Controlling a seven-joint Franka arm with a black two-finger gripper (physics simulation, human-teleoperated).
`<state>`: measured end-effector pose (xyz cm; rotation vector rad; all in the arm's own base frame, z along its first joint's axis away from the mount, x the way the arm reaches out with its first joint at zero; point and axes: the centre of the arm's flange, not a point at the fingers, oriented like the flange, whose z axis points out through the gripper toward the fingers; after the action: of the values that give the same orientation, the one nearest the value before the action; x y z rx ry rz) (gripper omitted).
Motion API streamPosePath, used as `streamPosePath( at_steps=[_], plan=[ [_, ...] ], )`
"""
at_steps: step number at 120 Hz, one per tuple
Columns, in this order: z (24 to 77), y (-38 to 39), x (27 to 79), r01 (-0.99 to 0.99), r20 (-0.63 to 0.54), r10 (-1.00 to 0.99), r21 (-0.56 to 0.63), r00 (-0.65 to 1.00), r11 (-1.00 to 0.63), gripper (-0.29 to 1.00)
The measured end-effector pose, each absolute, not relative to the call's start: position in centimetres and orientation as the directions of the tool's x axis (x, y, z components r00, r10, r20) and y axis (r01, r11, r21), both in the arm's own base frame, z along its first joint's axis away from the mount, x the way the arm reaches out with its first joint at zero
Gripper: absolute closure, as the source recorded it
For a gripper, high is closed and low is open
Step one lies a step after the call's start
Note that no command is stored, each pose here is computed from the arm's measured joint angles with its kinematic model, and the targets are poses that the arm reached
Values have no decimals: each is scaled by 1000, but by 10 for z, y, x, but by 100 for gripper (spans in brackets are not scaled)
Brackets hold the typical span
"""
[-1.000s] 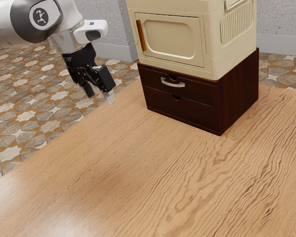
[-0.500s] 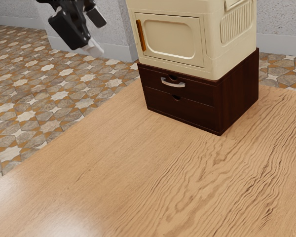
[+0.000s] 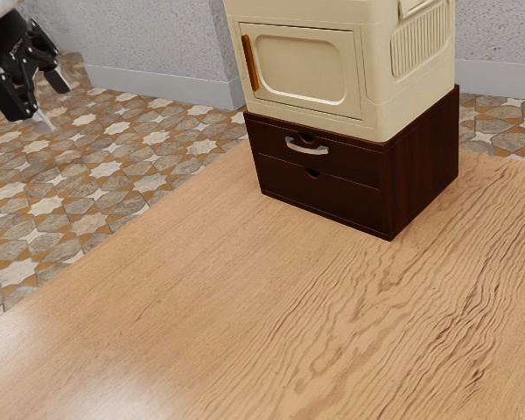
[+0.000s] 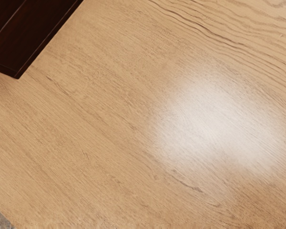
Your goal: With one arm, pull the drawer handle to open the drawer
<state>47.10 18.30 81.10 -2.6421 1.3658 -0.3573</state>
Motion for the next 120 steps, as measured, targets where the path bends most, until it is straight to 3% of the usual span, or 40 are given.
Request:
streamPosePath(
  at_steps=[31,48,77,91,100,109,114,120],
  plan=[
    [801,290,422,-713,27,-740,-247,672,-656,0],
    [798,326,403,-677,59,-713,-267,699,-686,0],
    [715,342,445,-699,58,-726,-230,685,-677,0],
    [687,266,523,-801,59,-835,-254,547,-542,1],
    [681,79,593,-925,70,-967,-284,244,-254,2],
    [675,-96,600,-951,61,-997,-308,-41,20,4],
    [673,-123,598,-946,55,-995,-319,-85,63,5],
    [672,-103,604,-944,47,-998,-329,-50,32,5]
  ],
)
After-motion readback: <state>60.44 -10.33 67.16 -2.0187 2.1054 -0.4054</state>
